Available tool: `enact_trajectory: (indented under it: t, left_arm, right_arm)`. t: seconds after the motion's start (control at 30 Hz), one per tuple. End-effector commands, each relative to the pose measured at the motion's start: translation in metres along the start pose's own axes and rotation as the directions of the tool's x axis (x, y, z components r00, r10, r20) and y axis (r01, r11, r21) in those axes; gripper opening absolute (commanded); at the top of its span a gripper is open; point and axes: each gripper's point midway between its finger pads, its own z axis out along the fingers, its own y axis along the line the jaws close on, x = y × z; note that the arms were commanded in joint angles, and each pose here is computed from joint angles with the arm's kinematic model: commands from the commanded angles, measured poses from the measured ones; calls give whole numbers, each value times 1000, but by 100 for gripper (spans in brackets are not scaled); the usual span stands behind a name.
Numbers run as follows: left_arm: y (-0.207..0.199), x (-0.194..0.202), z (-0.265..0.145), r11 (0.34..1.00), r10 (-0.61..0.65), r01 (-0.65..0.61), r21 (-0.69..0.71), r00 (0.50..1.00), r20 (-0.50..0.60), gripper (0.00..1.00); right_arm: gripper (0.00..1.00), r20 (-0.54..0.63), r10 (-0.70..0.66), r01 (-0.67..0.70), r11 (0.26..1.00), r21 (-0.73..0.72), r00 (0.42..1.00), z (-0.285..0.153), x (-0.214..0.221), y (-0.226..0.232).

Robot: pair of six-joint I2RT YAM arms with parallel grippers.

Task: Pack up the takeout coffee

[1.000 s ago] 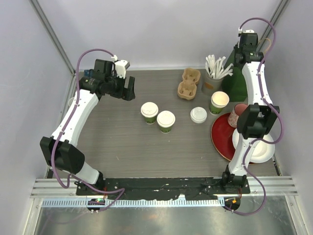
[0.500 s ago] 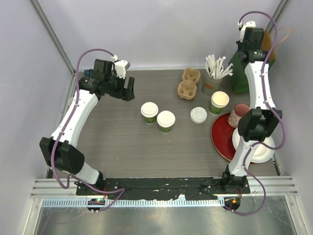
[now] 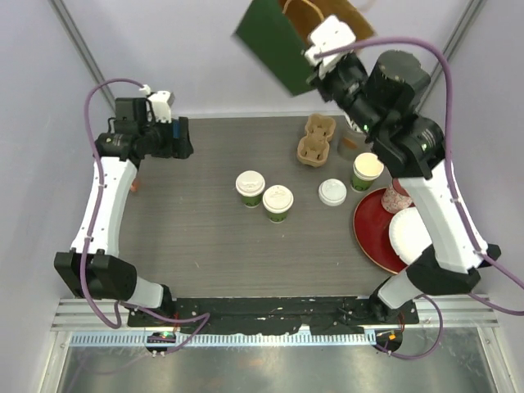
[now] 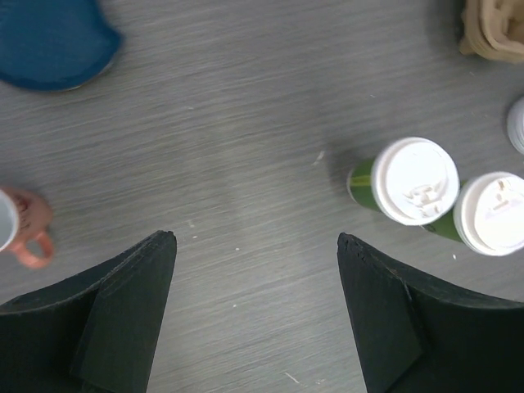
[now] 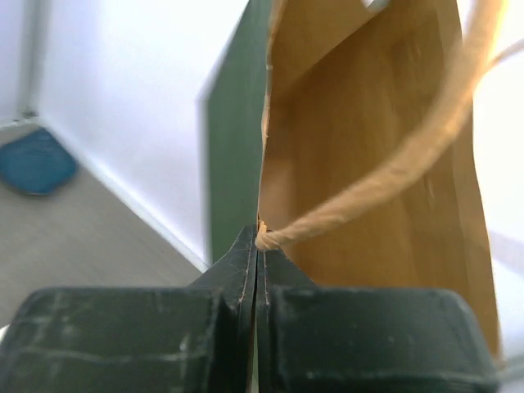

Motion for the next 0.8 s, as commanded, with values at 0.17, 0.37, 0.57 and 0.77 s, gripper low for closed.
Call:
enact_trajectory:
  t: [0.17, 0.37, 0.57, 0.77]
  left_arm:
    - [105, -15, -49, 936, -258, 293, -194, 948, 187, 84]
    - [179, 2, -73, 841, -356, 427, -332, 899, 256, 83]
    - [166, 5, -70, 872, -336, 401, -282, 907, 253, 82]
    - [135, 6, -68, 913, -321, 359, -192, 925, 201, 82]
  right_arm:
    - [1, 46, -155, 154, 810, -566, 987, -53, -5, 205]
    - [1, 35, -179, 152, 693, -705, 983, -86, 5, 270]
    - [1, -24, -182, 85, 570, -817, 983, -125, 41, 329]
    - [1, -93, -148, -10, 487, -873, 985, -147, 75, 365]
